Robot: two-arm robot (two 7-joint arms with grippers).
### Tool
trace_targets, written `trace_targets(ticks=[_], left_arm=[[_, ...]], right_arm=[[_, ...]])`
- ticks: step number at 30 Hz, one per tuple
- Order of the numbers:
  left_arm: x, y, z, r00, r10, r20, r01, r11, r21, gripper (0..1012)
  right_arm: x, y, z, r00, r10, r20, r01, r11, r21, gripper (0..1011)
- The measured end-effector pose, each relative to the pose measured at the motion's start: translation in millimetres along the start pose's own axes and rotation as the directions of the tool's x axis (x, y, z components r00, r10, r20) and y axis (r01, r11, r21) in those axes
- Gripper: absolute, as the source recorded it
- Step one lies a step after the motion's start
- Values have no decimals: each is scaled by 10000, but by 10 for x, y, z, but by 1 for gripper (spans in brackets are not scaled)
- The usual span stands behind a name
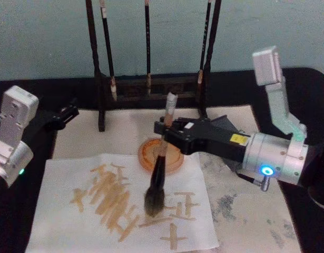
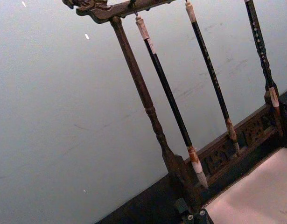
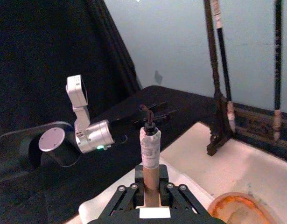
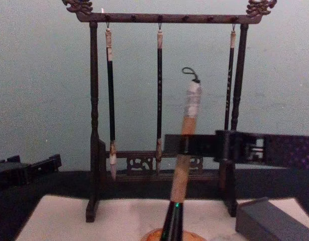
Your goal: Pick up the brush from the inkstone, write on the paper, then place the brush back to its original position.
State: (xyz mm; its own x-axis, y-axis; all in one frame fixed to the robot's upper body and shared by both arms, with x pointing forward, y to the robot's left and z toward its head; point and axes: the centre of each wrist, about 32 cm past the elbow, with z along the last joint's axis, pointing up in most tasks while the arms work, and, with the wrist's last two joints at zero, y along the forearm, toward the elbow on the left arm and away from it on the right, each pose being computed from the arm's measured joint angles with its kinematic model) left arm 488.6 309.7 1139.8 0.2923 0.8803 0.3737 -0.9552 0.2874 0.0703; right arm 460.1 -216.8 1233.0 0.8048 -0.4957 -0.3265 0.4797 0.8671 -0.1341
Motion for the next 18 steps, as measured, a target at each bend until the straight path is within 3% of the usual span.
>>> trace_targets(ticks=[8,18], left_arm=[[0,0,0,10000,0,0,0,10000,0,1002],[0,0,0,10000,1,0,-1,10000,-1,1002]], right_arm=[[-86,151,12,9995,294,122,-292,9994,-186,185],[-150,290,28,9974,718,65,-718,9974,4,185]])
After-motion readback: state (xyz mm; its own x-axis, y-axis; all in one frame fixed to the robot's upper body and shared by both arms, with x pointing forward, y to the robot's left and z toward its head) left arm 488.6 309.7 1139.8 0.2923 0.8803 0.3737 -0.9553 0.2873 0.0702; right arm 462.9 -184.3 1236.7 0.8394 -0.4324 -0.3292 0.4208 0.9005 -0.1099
